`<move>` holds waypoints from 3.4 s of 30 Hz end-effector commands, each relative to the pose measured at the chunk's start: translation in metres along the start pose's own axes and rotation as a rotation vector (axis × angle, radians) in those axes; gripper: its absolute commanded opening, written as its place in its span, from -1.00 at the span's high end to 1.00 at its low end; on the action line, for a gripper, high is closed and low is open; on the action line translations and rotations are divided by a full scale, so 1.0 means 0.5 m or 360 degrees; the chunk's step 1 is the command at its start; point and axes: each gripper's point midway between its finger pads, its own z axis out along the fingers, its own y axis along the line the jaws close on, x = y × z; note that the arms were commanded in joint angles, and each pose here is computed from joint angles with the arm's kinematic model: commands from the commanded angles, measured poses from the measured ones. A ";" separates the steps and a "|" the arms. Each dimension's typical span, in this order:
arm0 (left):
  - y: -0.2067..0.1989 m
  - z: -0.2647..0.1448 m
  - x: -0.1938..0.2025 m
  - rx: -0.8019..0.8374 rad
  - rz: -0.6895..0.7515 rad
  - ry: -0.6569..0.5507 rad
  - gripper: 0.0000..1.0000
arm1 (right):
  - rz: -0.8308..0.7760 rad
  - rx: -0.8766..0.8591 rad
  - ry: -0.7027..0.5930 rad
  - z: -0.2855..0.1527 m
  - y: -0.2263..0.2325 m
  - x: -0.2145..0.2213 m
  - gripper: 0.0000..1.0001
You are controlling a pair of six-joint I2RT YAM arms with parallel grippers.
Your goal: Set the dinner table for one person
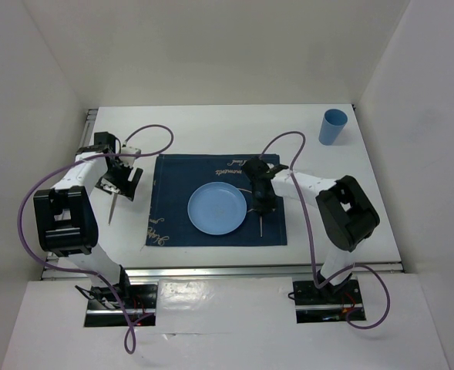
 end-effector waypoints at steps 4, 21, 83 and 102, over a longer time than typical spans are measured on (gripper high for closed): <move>0.002 -0.019 0.000 -0.0009 0.0006 -0.0032 -0.77 | 0.0038 -0.0017 0.0017 -0.007 0.002 -0.008 0.26; 0.075 0.051 -0.031 0.0068 0.0016 0.0133 -0.52 | 0.0255 -0.0303 -0.0416 -0.218 0.027 -0.149 -0.54; -0.299 0.037 -0.051 0.0123 -0.0681 0.0183 1.00 | 0.0575 -0.0294 -0.0759 -0.388 -0.087 -0.169 -0.52; -0.295 0.077 -0.053 -0.0002 -0.0537 0.0076 1.00 | 0.0540 -0.0246 -0.0731 -0.364 -0.085 -0.173 -0.52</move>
